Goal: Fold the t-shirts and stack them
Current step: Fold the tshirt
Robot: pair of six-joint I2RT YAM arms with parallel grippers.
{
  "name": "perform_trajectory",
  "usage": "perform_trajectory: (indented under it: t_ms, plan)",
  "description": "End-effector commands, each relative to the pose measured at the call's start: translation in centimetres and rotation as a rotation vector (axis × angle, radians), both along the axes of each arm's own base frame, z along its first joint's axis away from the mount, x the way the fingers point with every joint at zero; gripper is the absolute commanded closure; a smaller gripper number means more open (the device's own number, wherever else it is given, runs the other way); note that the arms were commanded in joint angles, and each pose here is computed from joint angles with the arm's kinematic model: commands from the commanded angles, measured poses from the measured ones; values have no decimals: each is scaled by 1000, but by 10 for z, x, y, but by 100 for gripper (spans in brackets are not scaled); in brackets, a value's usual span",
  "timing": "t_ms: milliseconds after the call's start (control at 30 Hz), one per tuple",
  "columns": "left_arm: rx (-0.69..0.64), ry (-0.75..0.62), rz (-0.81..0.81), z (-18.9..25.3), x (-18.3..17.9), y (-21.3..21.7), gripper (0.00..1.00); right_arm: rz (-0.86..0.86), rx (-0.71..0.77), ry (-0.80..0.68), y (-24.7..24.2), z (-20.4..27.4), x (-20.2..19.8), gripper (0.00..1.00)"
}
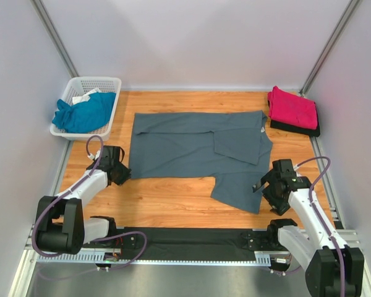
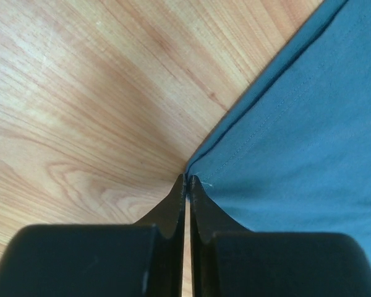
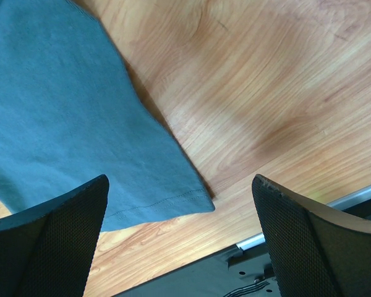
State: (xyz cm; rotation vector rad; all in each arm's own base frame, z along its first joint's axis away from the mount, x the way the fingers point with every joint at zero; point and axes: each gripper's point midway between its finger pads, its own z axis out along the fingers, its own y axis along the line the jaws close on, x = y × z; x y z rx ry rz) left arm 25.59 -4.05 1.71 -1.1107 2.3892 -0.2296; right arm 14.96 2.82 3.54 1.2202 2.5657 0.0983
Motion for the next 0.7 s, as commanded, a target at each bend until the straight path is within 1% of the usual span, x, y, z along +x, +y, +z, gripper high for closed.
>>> perform_trajectory:
  t_ms: [0, 233, 267, 367, 400, 533, 600, 667]
  plan:
    - [21, 14, 25, -3, -2, 6, 100, -9, 23, 33, 3, -4, -6, 0]
    - [47, 31, 36, -4, -6, 11, 100, 9, 63, 101, 11, -12, -19, 0]
    - [54, 31, 41, -4, -6, 12, 100, 19, 105, 120, 18, -14, -23, 0]
    - [54, 26, 40, -4, -5, 12, 100, 23, 142, 130, 25, -19, -25, 0]
    - [53, 23, 40, -3, -3, 12, 100, 27, 154, 119, 27, -19, -23, 4]
    - [52, 20, 38, -2, -2, 11, 100, 30, 223, 105, 39, -19, -23, 12]
    - [57, 20, 39, -2, -2, 12, 100, 33, 220, 108, 38, -21, -25, 16]
    - [58, 18, 39, -2, -2, 13, 100, 32, 202, 120, 35, -23, -28, 18]
